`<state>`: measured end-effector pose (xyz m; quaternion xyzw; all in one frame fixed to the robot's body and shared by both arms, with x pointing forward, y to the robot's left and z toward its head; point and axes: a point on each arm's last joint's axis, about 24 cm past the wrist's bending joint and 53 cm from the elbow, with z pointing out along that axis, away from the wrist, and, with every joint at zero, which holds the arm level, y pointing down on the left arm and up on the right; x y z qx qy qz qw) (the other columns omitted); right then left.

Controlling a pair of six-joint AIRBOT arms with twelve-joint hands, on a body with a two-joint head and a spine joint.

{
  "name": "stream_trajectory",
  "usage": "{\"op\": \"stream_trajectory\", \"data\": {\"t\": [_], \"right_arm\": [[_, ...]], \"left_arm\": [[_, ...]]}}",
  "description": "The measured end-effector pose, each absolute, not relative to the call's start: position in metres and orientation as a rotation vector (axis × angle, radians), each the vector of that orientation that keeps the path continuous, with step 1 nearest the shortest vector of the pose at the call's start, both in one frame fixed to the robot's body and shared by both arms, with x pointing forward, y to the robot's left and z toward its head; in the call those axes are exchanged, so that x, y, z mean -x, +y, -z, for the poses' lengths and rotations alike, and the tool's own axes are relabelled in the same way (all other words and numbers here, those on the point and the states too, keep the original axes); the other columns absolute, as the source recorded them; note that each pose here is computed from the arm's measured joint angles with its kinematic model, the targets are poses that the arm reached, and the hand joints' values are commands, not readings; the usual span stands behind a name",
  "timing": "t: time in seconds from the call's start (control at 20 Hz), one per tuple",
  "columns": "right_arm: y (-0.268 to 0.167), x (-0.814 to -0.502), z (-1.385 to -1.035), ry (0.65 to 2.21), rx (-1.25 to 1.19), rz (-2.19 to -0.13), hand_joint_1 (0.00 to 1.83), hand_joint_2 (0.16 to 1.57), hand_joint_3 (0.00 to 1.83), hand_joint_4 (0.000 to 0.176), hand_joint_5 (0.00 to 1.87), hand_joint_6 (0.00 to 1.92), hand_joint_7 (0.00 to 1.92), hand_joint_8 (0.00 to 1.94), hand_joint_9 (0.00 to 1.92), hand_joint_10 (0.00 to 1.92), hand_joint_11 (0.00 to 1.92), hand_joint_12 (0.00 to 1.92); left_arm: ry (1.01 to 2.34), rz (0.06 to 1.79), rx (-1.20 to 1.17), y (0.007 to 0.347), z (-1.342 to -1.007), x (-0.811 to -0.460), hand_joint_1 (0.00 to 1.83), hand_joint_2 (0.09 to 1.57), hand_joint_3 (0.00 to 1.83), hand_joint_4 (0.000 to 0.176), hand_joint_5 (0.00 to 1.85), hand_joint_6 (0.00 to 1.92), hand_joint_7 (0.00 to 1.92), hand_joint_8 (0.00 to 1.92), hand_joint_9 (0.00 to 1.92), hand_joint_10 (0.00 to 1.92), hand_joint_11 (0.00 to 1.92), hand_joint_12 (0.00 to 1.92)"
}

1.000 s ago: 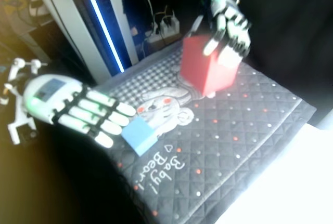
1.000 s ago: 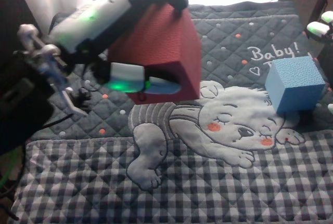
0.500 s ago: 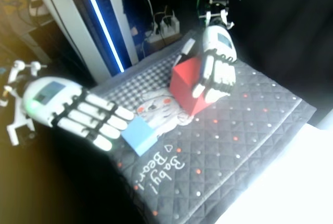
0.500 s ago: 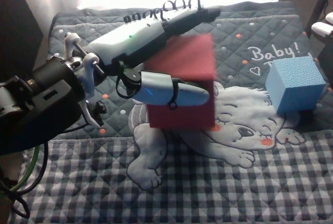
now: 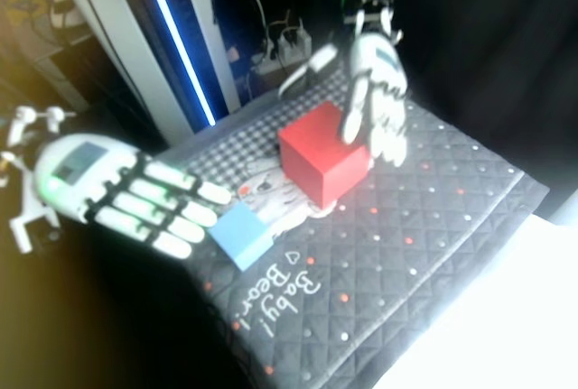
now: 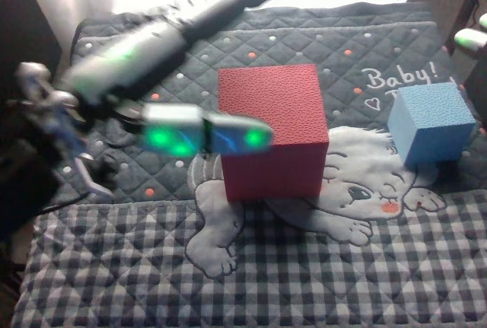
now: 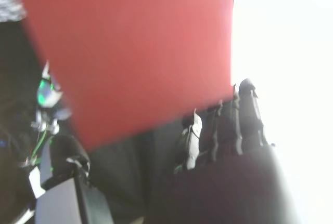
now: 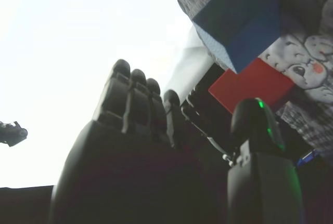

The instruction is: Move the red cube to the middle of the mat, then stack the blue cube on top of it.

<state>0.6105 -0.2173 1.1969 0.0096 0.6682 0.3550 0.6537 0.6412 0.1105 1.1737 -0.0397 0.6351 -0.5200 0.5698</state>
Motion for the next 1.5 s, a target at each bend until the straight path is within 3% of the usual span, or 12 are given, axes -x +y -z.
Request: {"op": "stream_trajectory", "data": {"t": [0.05, 0.1, 0.25, 0.4, 0.6, 0.7, 0.8, 0.85, 0.95, 1.1, 1.25, 1.5], "right_arm": [[-0.219, -0.612, -1.198, 1.514, -0.035, -0.822, 0.82, 1.19, 0.0, 0.034, 0.0, 0.0, 0.0, 0.0, 0.02, 0.01, 0.01, 0.0], [-0.221, -0.616, -1.2, 1.51, -0.053, -0.842, 0.85, 1.18, 0.0, 0.007, 0.0, 0.0, 0.0, 0.0, 0.08, 0.02, 0.01, 0.22], [-0.213, -0.629, -1.202, 1.512, -0.064, -0.862, 0.95, 1.14, 0.0, 0.025, 0.0, 0.0, 0.0, 0.0, 0.07, 0.01, 0.0, 0.39], [-0.19, -0.646, -1.194, 1.547, -0.047, -0.892, 1.01, 1.15, 0.0, 0.0, 0.0, 0.0, 0.0, 0.0, 0.05, 0.02, 0.04, 0.03], [-0.169, -0.657, -1.162, 1.663, -0.037, -0.895, 1.07, 1.16, 0.0, 0.0, 0.01, 0.0, 0.1, 0.02, 0.23, 0.09, 0.0, 1.17], [-0.167, -0.658, -1.153, 1.695, -0.035, -0.885, 1.12, 1.17, 0.0, 0.0, 0.14, 0.02, 0.23, 0.02, 0.17, 0.53, 0.0, 1.57], [-0.168, -0.661, -1.147, 1.714, -0.037, -0.875, 1.07, 1.28, 0.01, 0.0, 0.53, 1.33, 0.4, 1.09, 0.35, 1.44, 0.26, 1.88], [-0.168, -0.663, -1.146, 1.715, -0.05, -0.879, 1.1, 1.3, 0.03, 0.0, 0.56, 1.63, 0.63, 1.42, 0.62, 1.69, 0.54, 1.84], [-0.16, -0.665, -1.158, 1.692, -0.025, -0.894, 1.32, 0.91, 0.77, 0.0, 0.7, 1.66, 0.7, 1.68, 0.73, 1.68, 0.71, 1.81], [-0.146, -0.664, -1.19, 1.631, 0.054, -0.909, 1.32, 0.85, 0.99, 0.0, 0.66, 1.9, 0.7, 1.85, 0.72, 1.75, 0.67, 1.89], [-0.146, -0.665, -1.217, 1.578, 0.058, -0.95, 1.33, 0.97, 0.59, 0.0, 0.82, 1.92, 0.75, 1.58, 0.81, 1.76, 0.7, 1.85], [-0.131, -0.661, -1.279, 1.461, 0.178, -0.979, 1.13, 1.07, 0.47, 0.013, 0.68, 1.6, 0.72, 1.54, 0.83, 1.85, 0.9, 1.84]], "left_arm": [[1.452, 1.191, 0.106, 0.126, -1.183, -0.638, 0.51, 0.82, 0.0, 0.176, 0.0, 0.0, 0.0, 0.0, 0.0, 0.0, 0.0, 0.0], [1.416, 1.132, 0.127, 0.15, -1.19, -0.635, 0.55, 0.92, 0.02, 0.11, 0.0, 0.0, 0.0, 0.0, 0.0, 0.0, 0.0, 0.0], [1.396, 1.088, 0.166, 0.176, -1.191, -0.623, 0.61, 0.9, 0.0, 0.085, 0.0, 0.0, 0.0, 0.0, 0.0, 0.0, 0.01, 0.01], [1.365, 1.057, 0.194, 0.196, -1.19, -0.611, 0.67, 0.94, 0.01, 0.032, 0.0, 0.0, 0.0, 0.0, 0.0, 0.0, 0.06, 0.04], [1.335, 0.984, 0.282, 0.23, -1.187, -0.606, 0.62, 0.92, 0.0, 0.032, 0.0, 0.0, 0.0, 0.0, 0.0, 0.0, 0.0, 0.03], [1.296, 0.988, 0.272, 0.233, -1.197, -0.604, 0.61, 0.92, 0.0, 0.031, 0.0, 0.0, 0.0, 0.0, 0.0, 0.0, 0.0, 0.0], [1.278, 0.991, 0.265, 0.234, -1.201, -0.602, 0.62, 0.92, 0.0, 0.024, 0.0, 0.0, 0.0, 0.0, 0.0, 0.0, 0.01, 0.0], [1.279, 0.989, 0.264, 0.234, -1.2, -0.601, 0.62, 0.93, 0.0, 0.029, 0.0, 0.0, 0.0, 0.0, 0.0, 0.0, 0.0, 0.0], [1.282, 0.984, 0.271, 0.236, -1.199, -0.602, 0.63, 0.95, 0.01, 0.021, 0.01, 0.0, 0.0, 0.0, 0.0, 0.0, 0.0, 0.0], [1.281, 0.973, 0.288, 0.241, -1.197, -0.6, 0.62, 0.97, 0.01, 0.044, 0.01, 0.0, 0.0, 0.0, 0.0, 0.0, 0.0, 0.0], [1.274, 0.967, 0.296, 0.244, -1.197, -0.601, 0.67, 0.99, 0.02, 0.061, 0.01, 0.0, 0.0, 0.0, 0.0, 0.0, 0.0, 0.0], [1.272, 0.946, 0.312, 0.251, -1.195, -0.6, 0.71, 1.03, 0.02, 0.02, 0.01, 0.0, 0.0, 0.0, 0.0, 0.0, 0.03, 0.01]]}}
